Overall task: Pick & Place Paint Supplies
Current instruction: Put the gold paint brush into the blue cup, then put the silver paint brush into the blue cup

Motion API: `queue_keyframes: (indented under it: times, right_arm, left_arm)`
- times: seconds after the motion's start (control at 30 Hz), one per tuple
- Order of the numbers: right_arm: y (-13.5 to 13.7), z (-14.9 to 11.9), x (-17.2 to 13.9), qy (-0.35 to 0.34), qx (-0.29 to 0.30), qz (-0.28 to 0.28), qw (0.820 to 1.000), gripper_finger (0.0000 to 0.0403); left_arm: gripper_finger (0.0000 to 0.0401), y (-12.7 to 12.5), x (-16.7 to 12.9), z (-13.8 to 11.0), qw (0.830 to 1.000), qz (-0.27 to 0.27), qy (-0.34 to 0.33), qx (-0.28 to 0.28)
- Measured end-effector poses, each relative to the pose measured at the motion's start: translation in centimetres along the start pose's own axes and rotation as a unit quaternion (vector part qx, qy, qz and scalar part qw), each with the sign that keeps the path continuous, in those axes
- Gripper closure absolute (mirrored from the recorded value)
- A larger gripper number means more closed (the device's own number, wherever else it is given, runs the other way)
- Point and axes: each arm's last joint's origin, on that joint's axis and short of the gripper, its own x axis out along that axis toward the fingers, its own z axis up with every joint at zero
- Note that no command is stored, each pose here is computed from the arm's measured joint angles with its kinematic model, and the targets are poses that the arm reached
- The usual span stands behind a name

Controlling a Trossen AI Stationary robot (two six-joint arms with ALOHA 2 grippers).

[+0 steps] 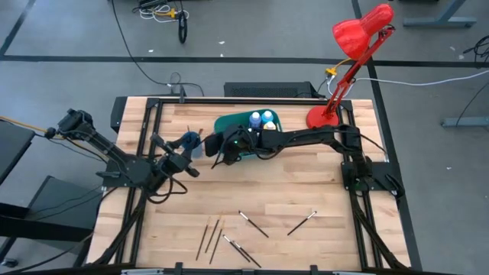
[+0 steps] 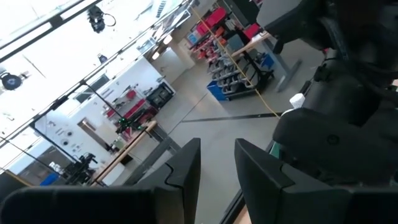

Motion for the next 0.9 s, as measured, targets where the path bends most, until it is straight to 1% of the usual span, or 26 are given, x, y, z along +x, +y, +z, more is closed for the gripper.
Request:
queue_keyframes:
  times: [0.1,0.27,0.5,0.57,0.63,0.7,0.77,0.83,0.9]
  right_arm:
    - [-0.1,0.0,0.0,-0.002,0.019,-0.009,1.000,0.0348]
    - [-0.1,-0.1,0.0,-0.002,0.051,-0.008,0.999,0.0329]
    - [-0.2,-0.1,0.0,0.000,0.061,-0.011,0.998,0.0318]
    - [-0.3,-0.3,0.0,0.007,0.088,-0.021,0.996,0.0318]
    - [-0.6,-0.5,0.0,0.017,0.132,-0.037,0.990,0.0318]
    - [-0.9,-0.8,-0.1,0.031,0.193,-0.055,0.979,0.0318]
    - [-1.4,-0.9,-0.2,0.050,0.268,-0.067,0.960,0.0318]
    - [-1.6,-0.8,-0.4,0.064,0.347,-0.069,0.933,0.0318]
    - [-1.8,-0.5,-0.5,0.067,0.414,-0.068,0.905,0.0319]
  left_arm:
    - [0.0292,0.0,0.0,0.0,1.000,-0.002,-0.002,0.000]
    - [0.0292,0.0,0.0,0.0,1.000,-0.002,-0.002,-0.001]
    - [0.0292,0.0,0.0,0.0,1.000,-0.002,-0.002,-0.011]
    - [0.0292,0.0,0.0,0.0,1.000,-0.002,-0.002,-0.011]
    - [0.0292,0.0,0.0,0.0,1.000,-0.002,-0.002,-0.012]
    - [0.0292,0.0,0.0,0.0,1.000,-0.002,-0.002,-0.011]
    - [0.0292,0.0,0.0,0.0,1.000,-0.002,-0.002,-0.014]
    - [0.0292,0.0,0.0,0.0,1.000,-0.002,-0.002,-0.016]
    - [0.0292,0.0,0.0,0.0,1.000,-0.002,-0.002,-0.016]
